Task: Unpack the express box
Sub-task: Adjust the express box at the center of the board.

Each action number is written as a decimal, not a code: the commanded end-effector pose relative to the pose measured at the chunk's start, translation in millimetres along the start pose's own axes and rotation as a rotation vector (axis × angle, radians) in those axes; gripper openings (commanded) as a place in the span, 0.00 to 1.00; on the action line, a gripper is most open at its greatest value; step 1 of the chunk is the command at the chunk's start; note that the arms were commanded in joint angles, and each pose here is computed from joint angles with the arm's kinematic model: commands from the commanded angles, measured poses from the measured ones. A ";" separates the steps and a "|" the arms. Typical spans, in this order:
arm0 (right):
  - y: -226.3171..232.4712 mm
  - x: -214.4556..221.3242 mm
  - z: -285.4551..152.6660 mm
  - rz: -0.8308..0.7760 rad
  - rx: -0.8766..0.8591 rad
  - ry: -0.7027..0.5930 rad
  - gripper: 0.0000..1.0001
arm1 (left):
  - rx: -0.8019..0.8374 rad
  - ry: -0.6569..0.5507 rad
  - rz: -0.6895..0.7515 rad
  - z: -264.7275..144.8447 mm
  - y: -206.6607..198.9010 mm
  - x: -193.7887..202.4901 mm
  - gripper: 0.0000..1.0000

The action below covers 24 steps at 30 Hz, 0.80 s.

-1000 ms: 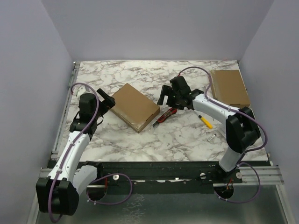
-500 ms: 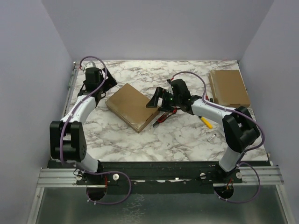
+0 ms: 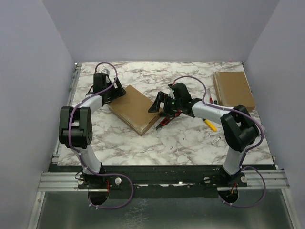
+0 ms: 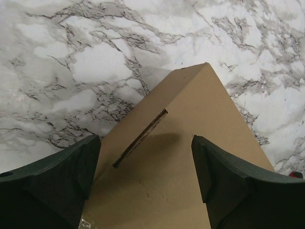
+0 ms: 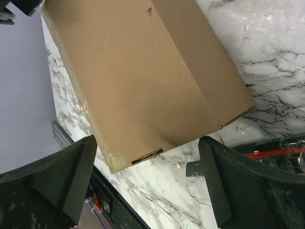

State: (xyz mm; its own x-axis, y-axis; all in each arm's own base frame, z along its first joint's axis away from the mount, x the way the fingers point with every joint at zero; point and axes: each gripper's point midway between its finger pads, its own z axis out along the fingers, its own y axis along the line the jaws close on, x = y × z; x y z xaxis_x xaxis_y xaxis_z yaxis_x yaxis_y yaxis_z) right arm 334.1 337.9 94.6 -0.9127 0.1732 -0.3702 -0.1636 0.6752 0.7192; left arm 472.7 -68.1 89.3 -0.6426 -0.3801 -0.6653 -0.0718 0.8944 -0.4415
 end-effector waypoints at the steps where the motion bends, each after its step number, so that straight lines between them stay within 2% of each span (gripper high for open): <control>1: 4.0 -3.8 7.7 -0.014 0.004 0.017 0.98 | 0.076 0.035 -0.020 4.1 -13.0 16.5 0.84; 11: -27.8 -46.5 -3.8 -0.126 0.207 -0.060 0.99 | 0.106 0.091 -0.141 -13.0 -27.8 51.6 0.84; 14: -51.2 -61.5 -22.2 -0.132 0.323 -0.089 1.00 | 0.130 0.073 -0.114 -26.4 -34.5 45.4 0.86; 18: -90.1 -71.3 -57.1 -0.160 0.591 -0.140 1.00 | 0.120 0.023 0.001 -45.8 -34.6 32.7 0.89; 21: -115.5 -65.7 -79.4 -0.044 0.752 -0.173 1.00 | 0.067 -0.003 0.067 -53.6 -25.0 26.9 0.91; 24: -120.5 -46.2 -73.3 0.170 0.737 -0.177 0.99 | 0.068 -0.028 0.092 -60.6 -28.0 15.9 0.91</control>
State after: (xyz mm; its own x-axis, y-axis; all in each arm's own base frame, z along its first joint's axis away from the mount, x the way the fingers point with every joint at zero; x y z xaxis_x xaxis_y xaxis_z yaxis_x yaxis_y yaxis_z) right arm 388.9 224.7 75.5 -0.8459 0.2105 -0.4901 0.0818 0.9592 0.2707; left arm 421.0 -94.8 115.2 -0.6420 -0.3691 -0.6720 0.0106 0.8721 -0.4891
